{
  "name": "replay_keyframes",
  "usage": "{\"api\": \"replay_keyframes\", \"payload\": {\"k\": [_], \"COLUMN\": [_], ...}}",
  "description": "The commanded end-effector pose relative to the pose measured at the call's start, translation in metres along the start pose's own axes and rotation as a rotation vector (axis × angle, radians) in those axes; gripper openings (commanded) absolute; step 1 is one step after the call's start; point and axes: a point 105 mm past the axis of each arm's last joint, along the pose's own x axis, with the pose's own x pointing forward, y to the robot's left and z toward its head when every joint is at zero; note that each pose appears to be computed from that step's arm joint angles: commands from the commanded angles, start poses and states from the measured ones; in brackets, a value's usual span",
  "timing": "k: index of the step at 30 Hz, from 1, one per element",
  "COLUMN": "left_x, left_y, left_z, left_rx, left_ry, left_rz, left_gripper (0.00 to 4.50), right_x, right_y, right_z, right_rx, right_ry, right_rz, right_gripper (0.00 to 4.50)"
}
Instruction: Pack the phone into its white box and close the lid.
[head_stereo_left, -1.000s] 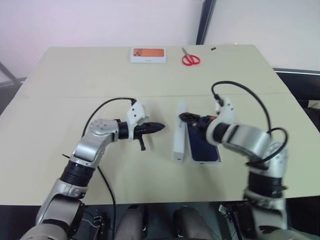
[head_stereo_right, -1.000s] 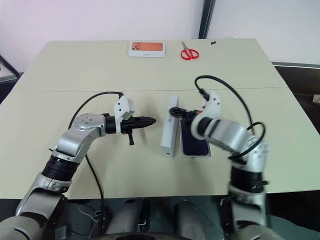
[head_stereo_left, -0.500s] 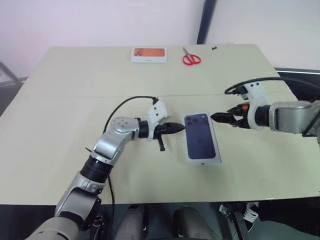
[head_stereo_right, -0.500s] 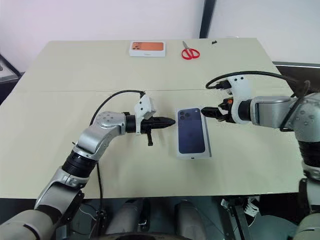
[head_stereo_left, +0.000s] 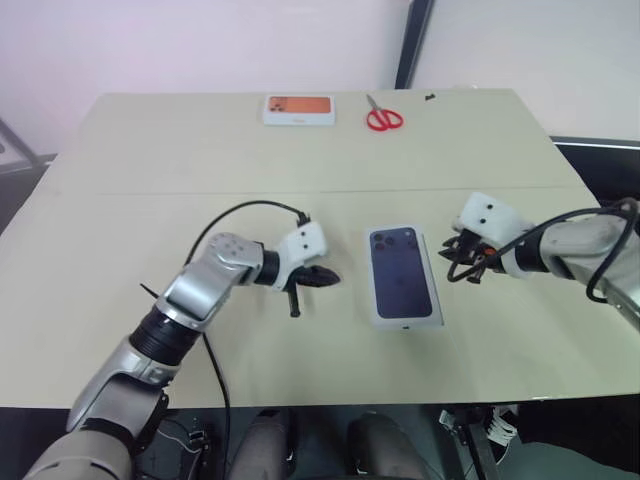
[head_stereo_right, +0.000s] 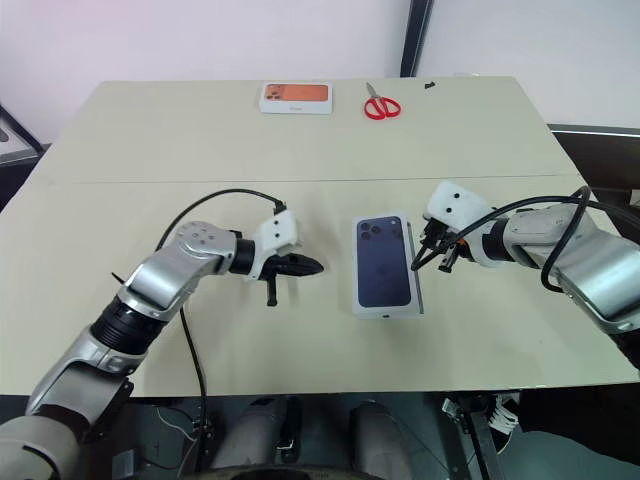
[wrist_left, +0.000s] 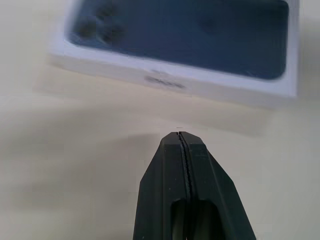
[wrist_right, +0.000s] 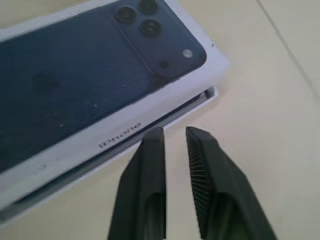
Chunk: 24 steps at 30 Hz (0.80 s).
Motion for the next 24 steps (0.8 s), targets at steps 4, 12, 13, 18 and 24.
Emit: {"api": "replay_keyframes", "payload": {"k": [4, 12, 13, 18, 24], "left_x": [0.021, 0.032, 0.032, 0.034, 0.038], "left_y": [-0.004, -0.007, -0.007, -0.006, -0.005], "left_z": [0.016, 0.018, 0.017, 0.016, 0.024], "left_rx": [0.035, 0.032, 0.032, 0.029, 0.025], "left_ry": [0.015, 0.024, 0.025, 0.029, -0.007], "left_rz": [-0.013, -0.007, -0.007, 0.002, 0.021], "left_gripper": [0.00, 0.00, 0.00, 0.00, 0.00], "right_x": [0.002, 0.006, 0.006, 0.006, 0.002], "right_y": [0.005, 0.017, 0.016, 0.014, 0.016], "right_z": [0.005, 0.000, 0.000, 0.001, 0.003], "right_rx": [-0.107, -0.170, -0.169, -0.187, -0.217], "right_ry": [-0.017, -0.015, -0.016, -0.017, -0.024], "right_rz": [0.006, 0.042, 0.034, 0.019, 0.028], "right_gripper": [0.64, 0.02, 0.02, 0.02, 0.02]}}
